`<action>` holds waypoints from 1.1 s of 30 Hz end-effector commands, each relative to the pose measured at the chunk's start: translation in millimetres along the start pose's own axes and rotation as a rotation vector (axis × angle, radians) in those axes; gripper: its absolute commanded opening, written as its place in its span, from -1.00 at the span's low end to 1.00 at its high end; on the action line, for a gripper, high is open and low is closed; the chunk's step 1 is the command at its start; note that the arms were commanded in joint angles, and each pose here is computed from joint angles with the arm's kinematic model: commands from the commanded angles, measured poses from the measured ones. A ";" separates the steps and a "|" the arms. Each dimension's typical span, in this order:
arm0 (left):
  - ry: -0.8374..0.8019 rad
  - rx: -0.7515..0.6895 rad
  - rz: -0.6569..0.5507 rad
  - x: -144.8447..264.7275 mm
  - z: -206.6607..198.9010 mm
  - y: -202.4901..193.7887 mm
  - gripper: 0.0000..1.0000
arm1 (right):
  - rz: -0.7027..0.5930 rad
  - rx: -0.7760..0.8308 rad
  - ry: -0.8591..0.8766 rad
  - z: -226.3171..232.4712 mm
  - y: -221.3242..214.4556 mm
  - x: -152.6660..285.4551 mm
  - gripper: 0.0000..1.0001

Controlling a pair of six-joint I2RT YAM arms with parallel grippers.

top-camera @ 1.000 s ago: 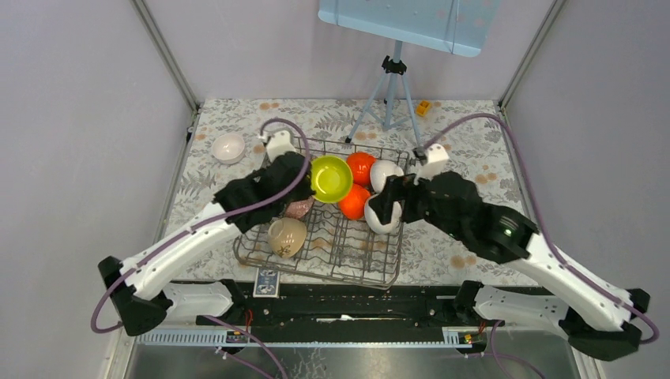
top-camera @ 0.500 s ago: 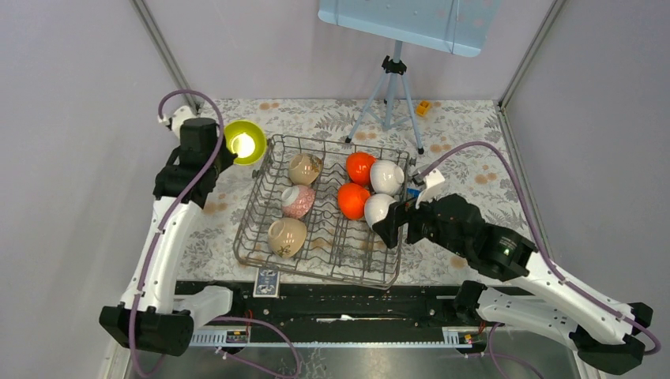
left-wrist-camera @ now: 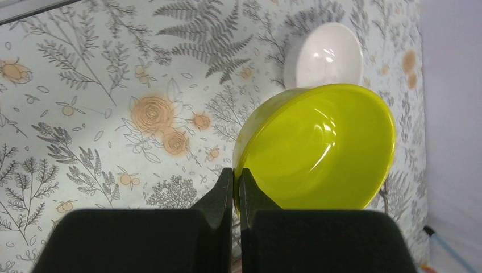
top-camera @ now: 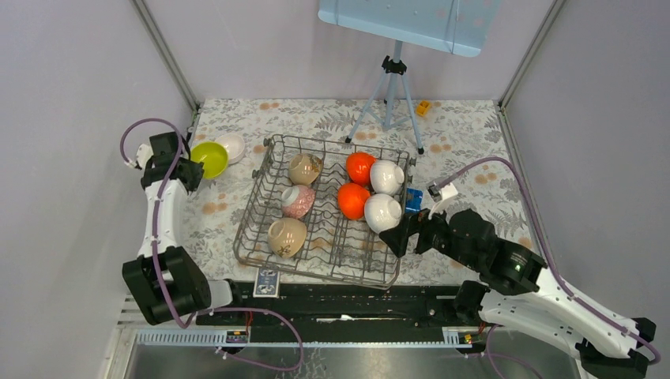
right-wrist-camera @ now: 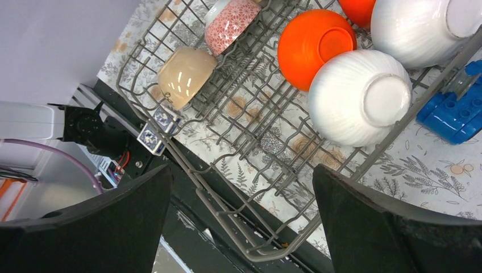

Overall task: Unload the bowls from the dish rack
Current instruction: Place the bowl at the center of the board.

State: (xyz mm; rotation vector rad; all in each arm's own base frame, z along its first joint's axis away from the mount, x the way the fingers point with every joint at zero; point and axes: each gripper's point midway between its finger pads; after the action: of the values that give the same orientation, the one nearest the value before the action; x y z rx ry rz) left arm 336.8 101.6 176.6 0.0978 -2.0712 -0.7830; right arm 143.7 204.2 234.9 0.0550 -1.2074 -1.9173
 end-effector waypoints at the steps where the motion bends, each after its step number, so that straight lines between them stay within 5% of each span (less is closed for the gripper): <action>1: -0.028 0.162 -0.057 -17.2 -1.1 25.1 -1.00 | -0.037 -0.033 0.022 1.0 3.5 9.9 0.99; 33: 0.155 0.119 0.045 -91.5 44.8 -17.3 -1.00 | -0.063 -0.010 -0.025 -13.0 3.6 14.3 0.99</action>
State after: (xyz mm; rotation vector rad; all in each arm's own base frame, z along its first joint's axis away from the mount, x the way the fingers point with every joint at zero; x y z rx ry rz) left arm 338.6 131.2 77.7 0.1196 -1.9262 -0.5755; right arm 140.0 187.8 234.8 0.0647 -1.2005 -1.9737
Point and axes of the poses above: each gripper's point midway between its finger pads, its own x axis back along the fingers, its own z axis along the line the jaws close on, y = z × x, and after that the axes turned 7 degrees about -x, right-handed
